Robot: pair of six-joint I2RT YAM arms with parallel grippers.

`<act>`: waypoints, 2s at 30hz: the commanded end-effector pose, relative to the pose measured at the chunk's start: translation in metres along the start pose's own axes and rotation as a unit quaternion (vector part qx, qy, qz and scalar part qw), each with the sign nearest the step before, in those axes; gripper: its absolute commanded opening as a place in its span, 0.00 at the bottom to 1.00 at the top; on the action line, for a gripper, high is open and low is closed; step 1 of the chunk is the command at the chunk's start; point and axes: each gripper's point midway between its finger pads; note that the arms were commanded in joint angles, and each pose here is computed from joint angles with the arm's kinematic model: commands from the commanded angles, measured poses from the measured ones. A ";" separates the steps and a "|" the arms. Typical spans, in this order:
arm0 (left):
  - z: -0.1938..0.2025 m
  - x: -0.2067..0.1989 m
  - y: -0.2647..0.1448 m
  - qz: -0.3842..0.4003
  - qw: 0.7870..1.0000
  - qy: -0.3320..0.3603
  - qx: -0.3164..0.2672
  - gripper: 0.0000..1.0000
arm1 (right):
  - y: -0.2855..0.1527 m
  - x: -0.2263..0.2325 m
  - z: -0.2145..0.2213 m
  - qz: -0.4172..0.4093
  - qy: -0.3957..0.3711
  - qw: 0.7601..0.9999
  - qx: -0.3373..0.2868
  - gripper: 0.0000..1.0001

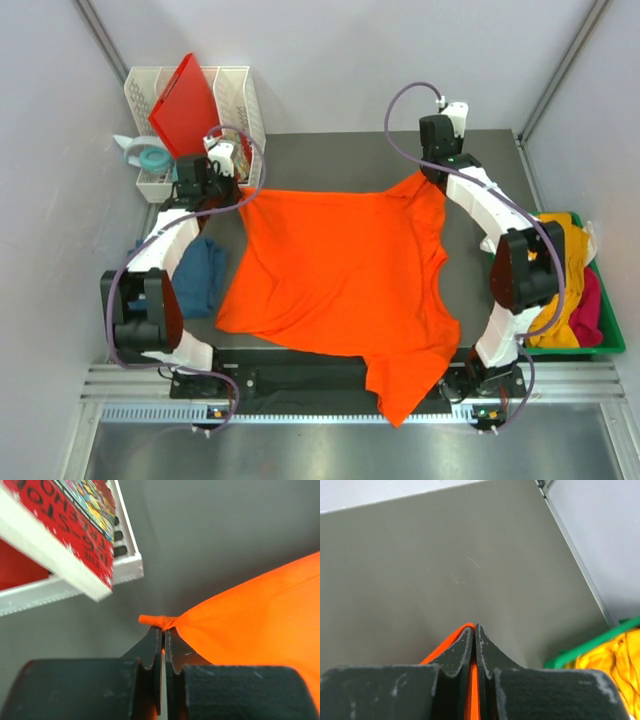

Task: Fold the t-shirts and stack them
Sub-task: Flatten out the tshirt, then fold the flattened tshirt in 1/3 of the way

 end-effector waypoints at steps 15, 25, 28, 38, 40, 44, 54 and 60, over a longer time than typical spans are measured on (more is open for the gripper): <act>-0.070 0.025 0.102 -0.048 0.995 0.064 -0.053 0.00 | 0.074 0.044 -0.074 0.006 0.019 0.998 -0.063 0.00; -0.096 0.047 0.143 -0.085 0.992 0.068 -0.066 0.00 | 0.107 0.064 -0.073 -0.007 0.034 0.997 -0.064 0.00; -0.103 0.049 0.157 -0.084 0.992 0.062 -0.068 0.00 | 0.115 0.067 -0.065 -0.008 0.032 0.998 -0.058 0.00; -0.113 0.042 0.181 -0.085 0.992 0.059 -0.077 0.00 | 0.114 0.059 -0.072 -0.007 0.040 0.997 -0.060 0.00; -0.112 0.038 0.179 -0.083 0.992 0.058 -0.075 0.00 | 0.103 0.056 -0.080 -0.006 0.046 0.997 -0.063 0.00; -0.115 0.037 0.165 -0.086 0.992 0.056 -0.074 0.00 | 0.080 0.048 -0.074 -0.004 0.041 0.997 -0.059 0.00; -0.108 0.052 0.150 -0.130 0.988 0.062 -0.056 0.00 | 0.007 0.033 -0.050 -0.025 0.075 0.996 -0.049 0.00; -0.099 0.054 0.144 -0.137 0.988 0.059 -0.045 0.00 | -0.010 0.013 -0.014 -0.015 0.078 0.997 -0.025 0.00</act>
Point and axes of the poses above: each gripper's point midway between its finger pads, its own y axis out along the fingers, its own x axis along the line the jaws close on, z = x × y, and after that the axes turned 12 degrees about y, right-handed
